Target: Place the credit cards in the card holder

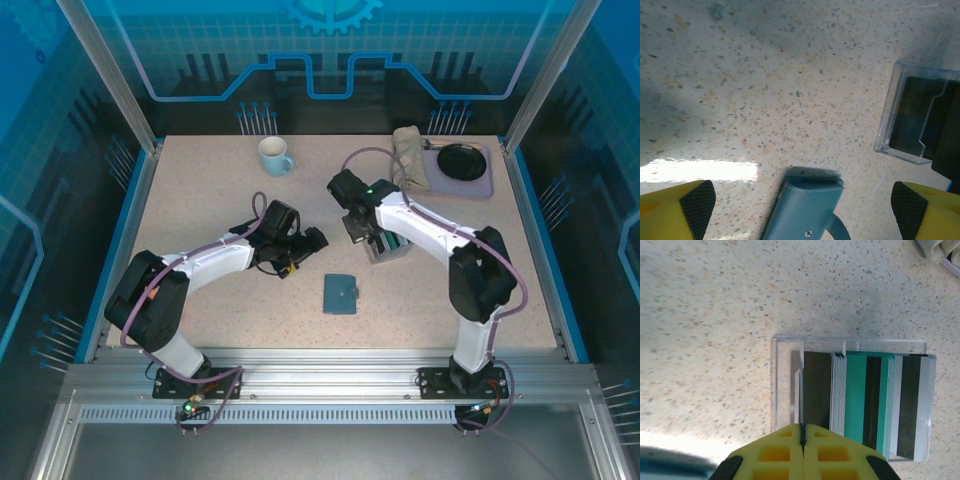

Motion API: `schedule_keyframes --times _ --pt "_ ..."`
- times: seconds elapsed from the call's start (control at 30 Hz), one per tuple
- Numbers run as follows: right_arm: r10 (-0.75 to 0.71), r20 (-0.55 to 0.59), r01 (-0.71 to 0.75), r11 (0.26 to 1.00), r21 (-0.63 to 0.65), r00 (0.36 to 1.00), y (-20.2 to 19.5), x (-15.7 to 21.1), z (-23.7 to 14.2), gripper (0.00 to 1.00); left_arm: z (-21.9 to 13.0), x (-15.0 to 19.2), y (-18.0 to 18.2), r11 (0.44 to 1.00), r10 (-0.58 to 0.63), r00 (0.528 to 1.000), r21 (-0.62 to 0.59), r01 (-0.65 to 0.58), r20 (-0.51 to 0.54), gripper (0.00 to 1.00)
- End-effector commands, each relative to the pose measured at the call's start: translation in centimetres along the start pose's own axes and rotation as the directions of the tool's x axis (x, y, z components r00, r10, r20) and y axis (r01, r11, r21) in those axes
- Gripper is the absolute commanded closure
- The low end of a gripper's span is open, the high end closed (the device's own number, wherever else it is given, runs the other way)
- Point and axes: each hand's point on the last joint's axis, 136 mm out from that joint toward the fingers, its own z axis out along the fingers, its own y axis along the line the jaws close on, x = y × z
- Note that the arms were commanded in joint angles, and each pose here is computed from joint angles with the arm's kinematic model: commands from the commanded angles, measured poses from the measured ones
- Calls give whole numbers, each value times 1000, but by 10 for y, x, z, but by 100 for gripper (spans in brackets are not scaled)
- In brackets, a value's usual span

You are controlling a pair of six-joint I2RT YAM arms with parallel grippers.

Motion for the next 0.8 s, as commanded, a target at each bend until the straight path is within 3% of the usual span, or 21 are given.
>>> schedule_keyframes --times 0.0,0.13,0.27,0.37,0.47,0.63,0.77 --pt "104 13 -101 983 -155 995 2 4 -28 97 -15 3 -29 989 53 999 137 -52 -4 6" --pt "238 47 -204 906 -372 970 5 0 -68 98 -31 11 -61 946 117 993 307 -106 -15 8" --pt "405 22 -292 695 -657 914 12 -5 -111 98 -48 20 -90 880 163 986 456 -130 -34 9" --pt "499 -29 -338 542 -769 866 6 -8 -129 98 -63 24 -112 819 187 982 558 -132 -41 10" --pt "531 -76 -352 442 -825 844 5 -8 -141 98 -77 27 -132 759 207 977 638 -129 -48 10" --pt "546 -121 -359 356 -863 829 5 -9 -147 97 -96 32 -156 691 256 965 708 -145 -53 13" --pt "553 -146 -368 316 -874 820 7 -10 -147 96 -101 33 -161 678 269 962 720 -151 -51 31"
